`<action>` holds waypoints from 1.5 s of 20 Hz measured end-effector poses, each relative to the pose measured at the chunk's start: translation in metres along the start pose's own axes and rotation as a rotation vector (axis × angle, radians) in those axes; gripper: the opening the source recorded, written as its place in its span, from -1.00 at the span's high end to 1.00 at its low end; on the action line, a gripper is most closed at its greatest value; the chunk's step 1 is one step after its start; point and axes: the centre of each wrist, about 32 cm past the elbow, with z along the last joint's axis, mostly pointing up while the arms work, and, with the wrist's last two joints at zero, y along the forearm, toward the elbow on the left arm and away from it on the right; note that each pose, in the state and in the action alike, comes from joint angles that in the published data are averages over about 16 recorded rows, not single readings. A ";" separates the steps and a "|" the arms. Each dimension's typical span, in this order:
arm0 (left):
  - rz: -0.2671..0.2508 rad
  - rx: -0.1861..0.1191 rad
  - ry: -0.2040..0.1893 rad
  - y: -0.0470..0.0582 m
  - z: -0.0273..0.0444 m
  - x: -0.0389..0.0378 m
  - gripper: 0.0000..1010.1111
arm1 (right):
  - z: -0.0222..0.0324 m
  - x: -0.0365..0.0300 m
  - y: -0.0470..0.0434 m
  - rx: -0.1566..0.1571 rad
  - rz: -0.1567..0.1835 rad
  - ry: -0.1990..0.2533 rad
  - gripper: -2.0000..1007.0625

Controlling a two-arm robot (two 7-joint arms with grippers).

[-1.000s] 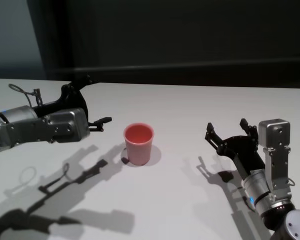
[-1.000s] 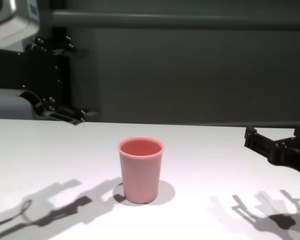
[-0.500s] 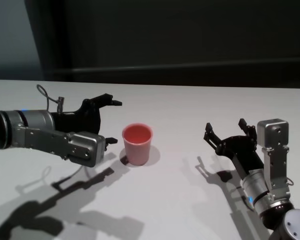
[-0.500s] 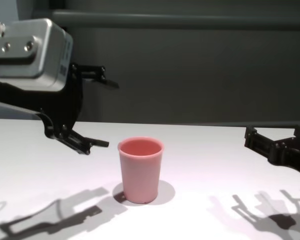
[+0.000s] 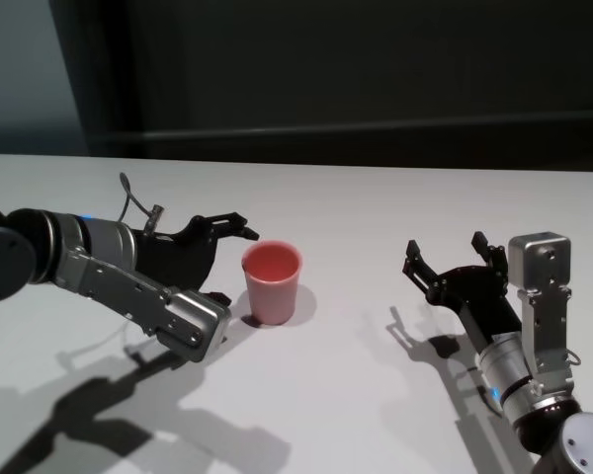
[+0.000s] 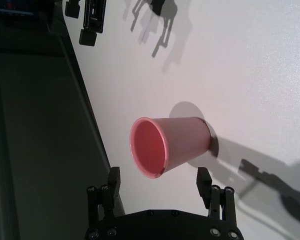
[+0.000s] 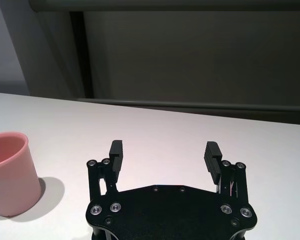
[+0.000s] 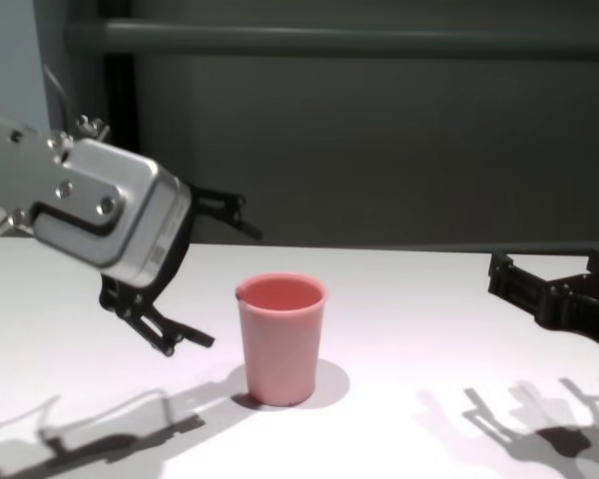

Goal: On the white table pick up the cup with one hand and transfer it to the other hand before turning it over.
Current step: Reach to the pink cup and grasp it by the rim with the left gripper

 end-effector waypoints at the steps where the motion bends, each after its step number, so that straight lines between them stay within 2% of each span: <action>1: -0.015 0.002 -0.015 -0.002 0.0003 0.0018 -0.99 | 0.0000 0.0000 0.0000 0.000 0.000 0.000 -0.99; 7: -0.088 0.001 -0.085 -0.016 0.0025 0.0129 -0.99 | 0.0000 0.0000 0.0000 0.000 0.000 0.000 -0.99; 13: -0.133 -0.003 -0.126 -0.028 0.0047 0.0230 -0.99 | 0.0000 0.0000 0.0000 0.000 0.000 0.000 -0.99; 21: -0.170 -0.006 -0.145 -0.041 0.0058 0.0309 -0.99 | 0.0000 0.0000 0.0000 0.000 0.000 0.000 -0.99; 30: -0.205 0.004 -0.145 -0.050 0.0031 0.0325 -0.98 | 0.0000 0.0000 0.0000 0.000 0.000 0.000 -0.99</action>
